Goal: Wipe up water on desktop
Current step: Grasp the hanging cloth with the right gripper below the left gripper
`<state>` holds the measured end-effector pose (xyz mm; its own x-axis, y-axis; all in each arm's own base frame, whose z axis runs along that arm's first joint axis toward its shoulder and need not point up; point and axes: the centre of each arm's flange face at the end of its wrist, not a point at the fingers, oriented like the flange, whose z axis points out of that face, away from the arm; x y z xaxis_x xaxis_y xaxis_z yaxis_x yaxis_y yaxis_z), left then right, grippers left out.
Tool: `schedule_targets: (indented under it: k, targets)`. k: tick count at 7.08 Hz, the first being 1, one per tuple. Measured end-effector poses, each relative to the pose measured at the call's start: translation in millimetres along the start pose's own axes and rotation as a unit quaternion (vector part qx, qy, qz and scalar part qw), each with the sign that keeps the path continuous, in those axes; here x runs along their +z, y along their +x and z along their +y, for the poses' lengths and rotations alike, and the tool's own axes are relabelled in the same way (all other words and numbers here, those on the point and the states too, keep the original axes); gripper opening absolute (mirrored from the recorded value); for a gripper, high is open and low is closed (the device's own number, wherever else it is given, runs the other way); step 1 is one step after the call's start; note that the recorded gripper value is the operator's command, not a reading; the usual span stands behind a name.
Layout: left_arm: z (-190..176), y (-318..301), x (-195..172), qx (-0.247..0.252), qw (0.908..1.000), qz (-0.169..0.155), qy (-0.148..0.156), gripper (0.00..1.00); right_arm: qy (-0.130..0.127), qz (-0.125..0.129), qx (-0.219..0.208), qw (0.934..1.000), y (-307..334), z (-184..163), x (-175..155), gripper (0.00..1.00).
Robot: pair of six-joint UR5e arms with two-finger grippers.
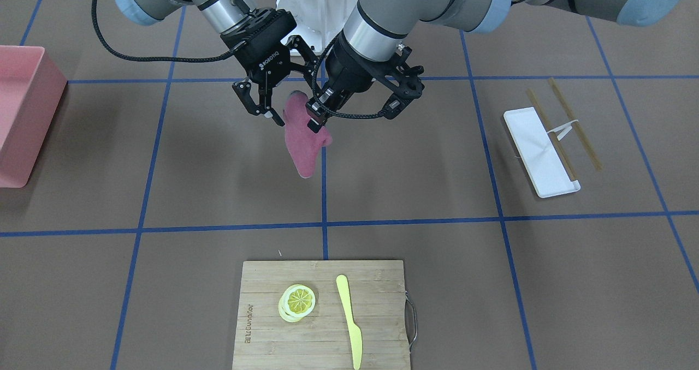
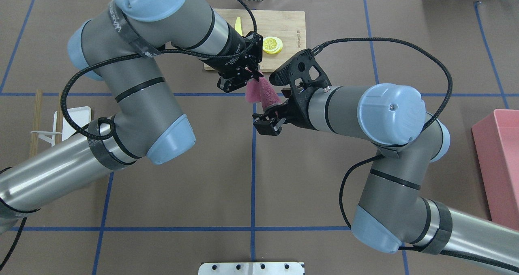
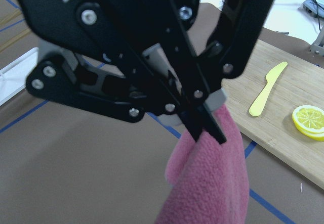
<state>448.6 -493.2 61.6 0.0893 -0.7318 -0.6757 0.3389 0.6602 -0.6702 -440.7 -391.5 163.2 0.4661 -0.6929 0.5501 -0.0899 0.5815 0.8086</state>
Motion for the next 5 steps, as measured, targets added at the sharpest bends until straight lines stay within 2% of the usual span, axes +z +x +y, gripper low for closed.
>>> schedule_targets:
  k: [1,2,3,4,5]
  targets:
    - [1.9,-0.5,0.1,0.001,1.0,0.001,-0.002,0.0,0.001,0.001,0.0,1.0,0.2,0.1,0.3,0.32]
    - [4.2,-0.8,0.1,0.002,1.0,0.002,-0.004,0.0,0.001,0.002,0.003,1.0,0.1,0.3,0.5,0.0]
    - [5.6,-0.7,-0.3,0.004,1.0,0.002,-0.005,0.0,0.0,0.002,0.01,0.9999,0.5,0.6,0.5,0.0]
    - [6.2,-0.6,-0.7,0.009,0.9999,0.004,-0.007,0.04,0.0,0.002,0.017,0.9998,1.5,1.1,0.2,0.0]
    - [6.3,-0.9,-0.6,0.016,0.9998,0.008,-0.01,0.14,-0.001,0.003,0.024,0.9997,3.0,1.9,-0.2,0.0]
